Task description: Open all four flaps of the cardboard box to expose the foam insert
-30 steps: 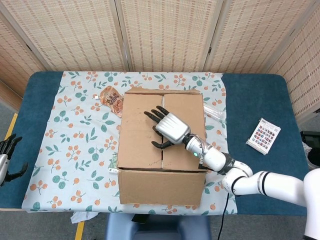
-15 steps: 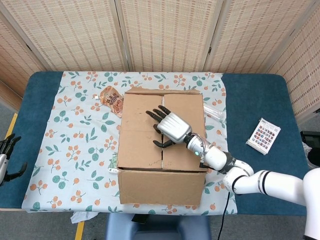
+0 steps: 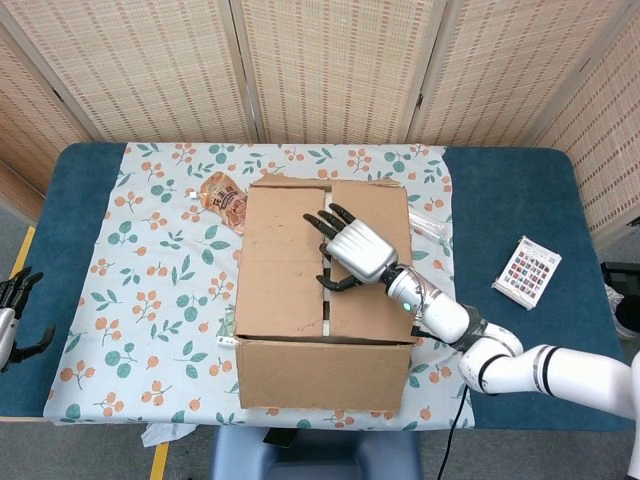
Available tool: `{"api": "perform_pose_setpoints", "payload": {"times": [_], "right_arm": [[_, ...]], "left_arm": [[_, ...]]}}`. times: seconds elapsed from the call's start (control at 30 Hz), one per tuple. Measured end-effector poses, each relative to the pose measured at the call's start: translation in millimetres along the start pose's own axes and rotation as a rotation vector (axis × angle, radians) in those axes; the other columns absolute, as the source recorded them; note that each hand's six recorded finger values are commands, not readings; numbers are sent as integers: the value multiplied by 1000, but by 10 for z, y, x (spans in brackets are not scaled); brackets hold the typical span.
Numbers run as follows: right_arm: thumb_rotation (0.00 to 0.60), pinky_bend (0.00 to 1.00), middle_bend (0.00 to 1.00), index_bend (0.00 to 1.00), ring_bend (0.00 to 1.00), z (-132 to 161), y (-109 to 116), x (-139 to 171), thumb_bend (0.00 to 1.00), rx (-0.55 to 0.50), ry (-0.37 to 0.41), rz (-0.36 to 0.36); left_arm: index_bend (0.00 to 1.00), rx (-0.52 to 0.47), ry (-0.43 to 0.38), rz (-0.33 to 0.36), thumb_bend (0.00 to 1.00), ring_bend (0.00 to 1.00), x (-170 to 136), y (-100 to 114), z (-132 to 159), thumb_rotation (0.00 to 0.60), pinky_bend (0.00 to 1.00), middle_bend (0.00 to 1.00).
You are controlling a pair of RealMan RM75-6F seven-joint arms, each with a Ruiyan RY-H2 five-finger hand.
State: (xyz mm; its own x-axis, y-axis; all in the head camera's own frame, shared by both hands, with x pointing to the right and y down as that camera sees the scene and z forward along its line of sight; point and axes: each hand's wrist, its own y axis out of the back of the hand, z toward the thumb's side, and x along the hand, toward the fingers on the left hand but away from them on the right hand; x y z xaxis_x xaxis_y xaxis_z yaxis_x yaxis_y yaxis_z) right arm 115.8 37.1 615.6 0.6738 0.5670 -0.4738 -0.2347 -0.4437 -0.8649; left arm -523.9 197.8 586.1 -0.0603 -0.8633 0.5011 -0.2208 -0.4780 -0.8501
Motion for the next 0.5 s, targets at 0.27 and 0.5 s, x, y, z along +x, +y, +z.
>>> {"api": "perform_pose_setpoints", "payload": {"times": [0.27, 0.5], "right_arm": [[163, 0, 0, 536, 0, -110, 270, 253, 470, 3, -38, -60], [162, 0, 0, 536, 0, -226, 604, 676, 470, 10, -91, -144]], "left_arm": [[80, 25, -3, 6, 461, 0, -9, -16, 35, 600, 0, 0], [81, 40, 11, -4, 461, 0, 15, -52, 29, 600, 0, 0]]}}
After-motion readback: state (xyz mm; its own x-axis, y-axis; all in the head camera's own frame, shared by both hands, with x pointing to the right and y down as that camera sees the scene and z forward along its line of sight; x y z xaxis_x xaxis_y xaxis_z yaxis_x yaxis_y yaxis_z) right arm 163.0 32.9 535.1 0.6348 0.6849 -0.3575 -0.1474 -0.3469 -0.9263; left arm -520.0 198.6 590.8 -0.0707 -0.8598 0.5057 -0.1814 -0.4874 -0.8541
